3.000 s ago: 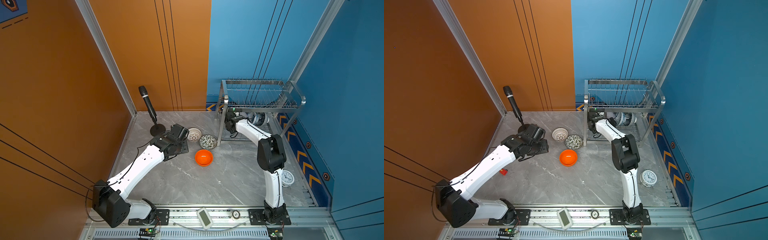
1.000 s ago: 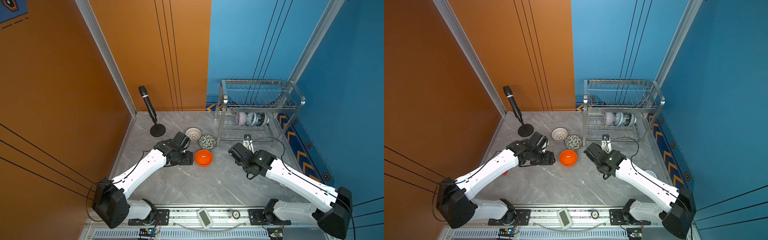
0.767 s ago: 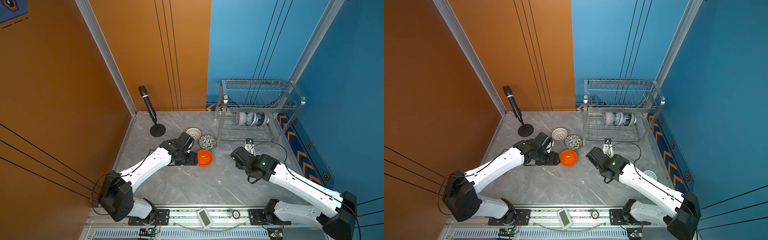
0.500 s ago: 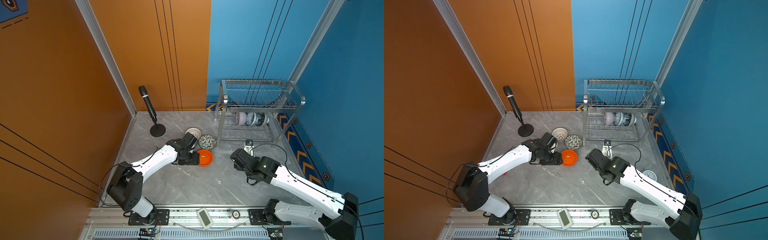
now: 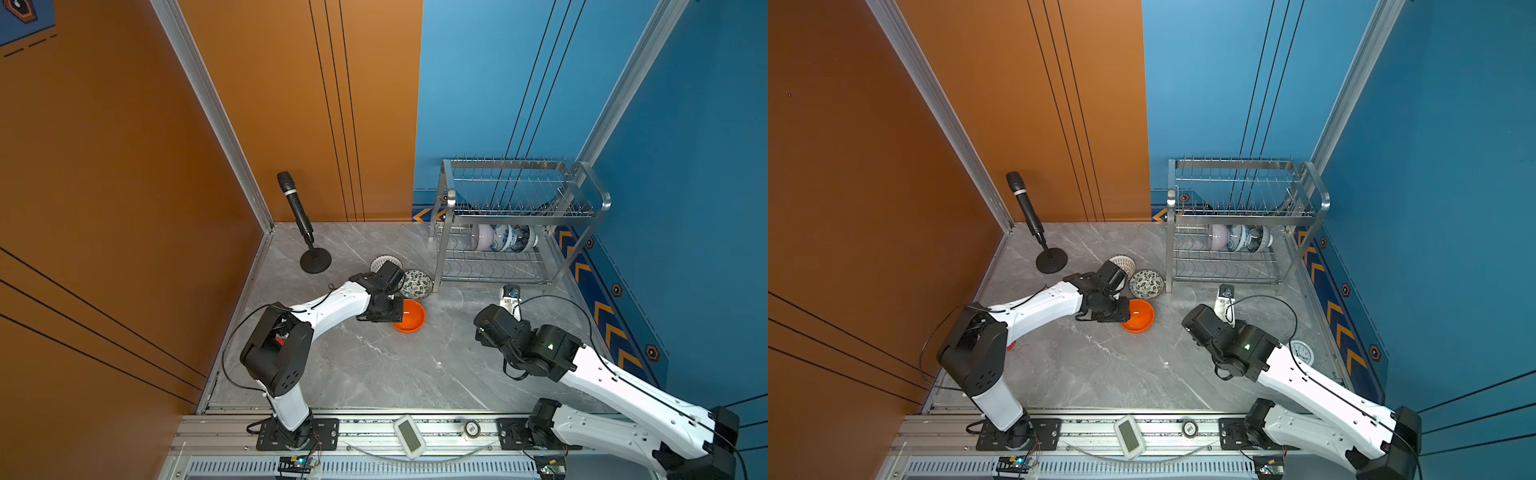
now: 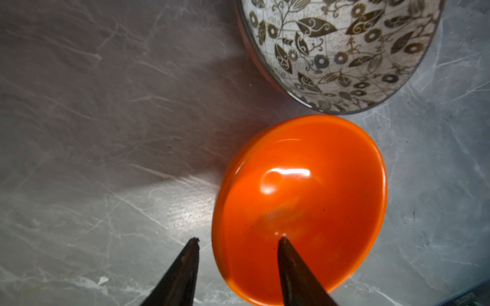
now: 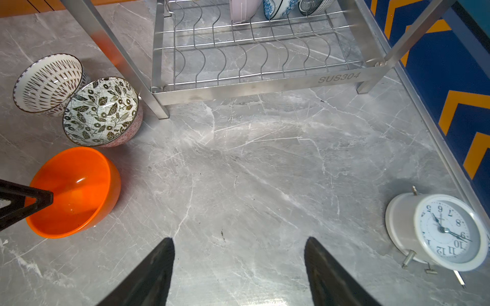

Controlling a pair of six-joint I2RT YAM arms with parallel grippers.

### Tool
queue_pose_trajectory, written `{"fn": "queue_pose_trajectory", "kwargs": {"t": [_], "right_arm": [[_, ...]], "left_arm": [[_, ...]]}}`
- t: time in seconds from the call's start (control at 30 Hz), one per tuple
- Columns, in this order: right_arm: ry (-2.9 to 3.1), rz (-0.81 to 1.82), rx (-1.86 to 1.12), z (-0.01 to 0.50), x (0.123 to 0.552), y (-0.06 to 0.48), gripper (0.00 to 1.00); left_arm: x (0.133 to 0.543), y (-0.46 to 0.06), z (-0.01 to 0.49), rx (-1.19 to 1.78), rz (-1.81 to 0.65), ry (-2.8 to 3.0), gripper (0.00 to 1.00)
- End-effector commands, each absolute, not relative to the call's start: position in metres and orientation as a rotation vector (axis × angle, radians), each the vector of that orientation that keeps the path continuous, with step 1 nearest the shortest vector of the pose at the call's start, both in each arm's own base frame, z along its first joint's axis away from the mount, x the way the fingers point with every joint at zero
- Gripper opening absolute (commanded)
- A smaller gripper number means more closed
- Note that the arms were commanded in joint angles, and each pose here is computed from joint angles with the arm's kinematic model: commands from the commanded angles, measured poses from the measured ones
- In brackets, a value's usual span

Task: Load bowls into a dish rack
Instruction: Pick up the bowl from the center of the table.

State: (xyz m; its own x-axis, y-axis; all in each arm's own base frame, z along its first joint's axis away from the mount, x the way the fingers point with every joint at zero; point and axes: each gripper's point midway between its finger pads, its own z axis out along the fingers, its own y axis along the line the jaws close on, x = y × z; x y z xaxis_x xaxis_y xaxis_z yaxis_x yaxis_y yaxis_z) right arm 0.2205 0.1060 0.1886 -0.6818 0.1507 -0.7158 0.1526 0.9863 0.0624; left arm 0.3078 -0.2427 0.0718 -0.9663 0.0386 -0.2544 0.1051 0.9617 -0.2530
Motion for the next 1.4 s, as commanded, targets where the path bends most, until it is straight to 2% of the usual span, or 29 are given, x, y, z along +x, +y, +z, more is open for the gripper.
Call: {"fn": "queue_pose_trajectory", "kwargs": {"t": [0.0, 0.07, 0.23, 0.37, 0.57, 0.83, 0.9, 1.03, 1.37], "right_arm": [[2.326, -0.019, 0.24, 0.184, 0.217, 0.099, 0.77], [2.325, -0.016, 0.245, 0.184, 0.216, 0.099, 0.77], [2.326, -0.02, 0.25, 0.182, 0.216, 0.097, 0.77], [2.325, -0.021, 0.253, 0.182, 0.216, 0.097, 0.77], [2.327, -0.027, 0.249, 0.182, 0.217, 0.096, 0.76], [2.352, 0.029, 0.225, 0.18, 0.217, 0.11, 0.75], [2.362, 0.084, 0.209, 0.179, 0.219, 0.122, 0.7], [2.38, 0.166, 0.159, 0.179, 0.223, 0.149, 0.67], [2.452, 0.25, 0.011, 0.177, 0.236, 0.214, 0.68]], "left_arm": [[0.318, -0.246, 0.07, 0.111, -0.345, 2.848, 0.45], [0.319, -0.248, 0.066, 0.117, -0.344, 2.859, 0.42], [0.32, -0.249, 0.06, 0.095, -0.334, 2.873, 0.26], [0.32, -0.247, 0.057, 0.088, -0.314, 2.877, 0.18], [0.32, -0.248, 0.057, 0.089, -0.315, 2.876, 0.0], [0.316, -0.242, 0.07, 0.091, -0.298, 2.854, 0.0], [0.313, -0.242, 0.075, 0.094, -0.307, 2.843, 0.0], [0.306, -0.247, 0.086, 0.124, -0.324, 2.817, 0.0], [0.29, -0.263, 0.11, 0.228, -0.353, 2.768, 0.0]]}}
